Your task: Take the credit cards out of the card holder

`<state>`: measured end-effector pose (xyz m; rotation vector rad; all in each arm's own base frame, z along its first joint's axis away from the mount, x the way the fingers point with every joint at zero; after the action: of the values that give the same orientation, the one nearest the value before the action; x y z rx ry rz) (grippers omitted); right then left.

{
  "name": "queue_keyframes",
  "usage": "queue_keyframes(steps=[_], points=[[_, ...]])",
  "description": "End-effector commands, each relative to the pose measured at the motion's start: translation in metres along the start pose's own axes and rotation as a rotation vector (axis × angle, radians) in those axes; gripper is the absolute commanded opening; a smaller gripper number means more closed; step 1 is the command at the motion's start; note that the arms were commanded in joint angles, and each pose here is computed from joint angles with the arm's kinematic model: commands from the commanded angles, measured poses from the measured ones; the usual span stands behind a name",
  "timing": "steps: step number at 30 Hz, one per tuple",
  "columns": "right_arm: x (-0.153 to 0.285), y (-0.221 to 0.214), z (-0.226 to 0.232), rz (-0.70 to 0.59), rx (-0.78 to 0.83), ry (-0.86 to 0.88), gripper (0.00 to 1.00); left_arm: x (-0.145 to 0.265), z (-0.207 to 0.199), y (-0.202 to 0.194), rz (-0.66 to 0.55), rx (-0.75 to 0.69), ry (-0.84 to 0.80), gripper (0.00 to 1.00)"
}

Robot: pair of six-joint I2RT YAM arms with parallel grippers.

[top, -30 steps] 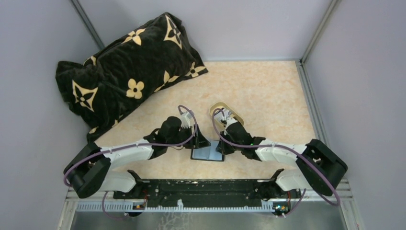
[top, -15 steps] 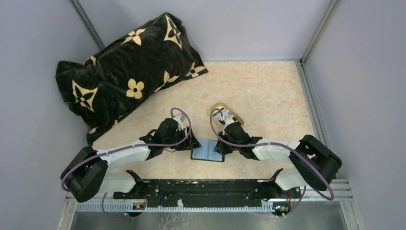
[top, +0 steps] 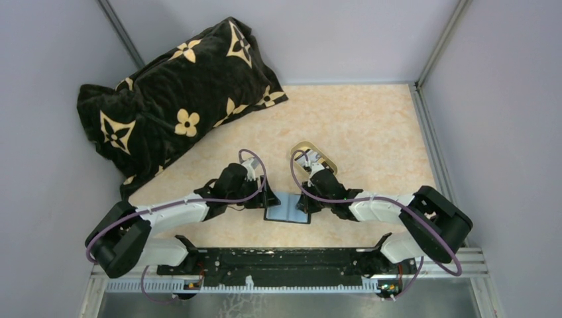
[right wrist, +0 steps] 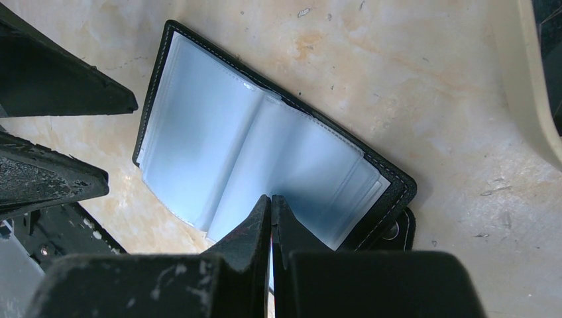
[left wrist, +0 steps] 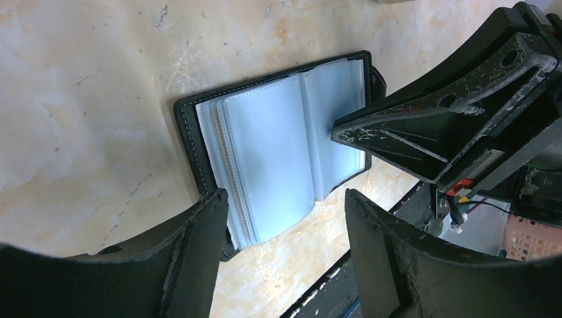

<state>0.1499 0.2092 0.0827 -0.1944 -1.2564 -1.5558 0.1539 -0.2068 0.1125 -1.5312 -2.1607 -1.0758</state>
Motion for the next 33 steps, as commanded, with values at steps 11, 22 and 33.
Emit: queue_keyframes(steps=[11, 22, 33], points=[[-0.003, -0.004, 0.000, 0.016, 0.009, -0.012, 0.00, -0.012, -0.004, 0.000, 0.033, 0.001, -0.068, 0.71], [-0.002, -0.003, 0.000, 0.016, 0.011, -0.012, 0.00, -0.021, 0.003, -0.005, 0.053, 0.006, -0.048, 0.71], [-0.006, -0.006, 0.000, 0.024, 0.004, -0.004, 0.00, -0.020, -0.022, -0.008, 0.082, 0.029, -0.261, 0.71]])
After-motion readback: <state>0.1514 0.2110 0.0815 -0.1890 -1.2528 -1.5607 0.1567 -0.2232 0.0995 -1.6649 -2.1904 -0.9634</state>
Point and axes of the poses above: each gripper's point midway between its finger pads, its own x axis back along the fingers, its own z axis along the line the jaws close on, y = z × x, the point moved 9 cm from there along x, back along the fingers, and after that the axes turned 5 degrees about x, right-handed, at the moved point
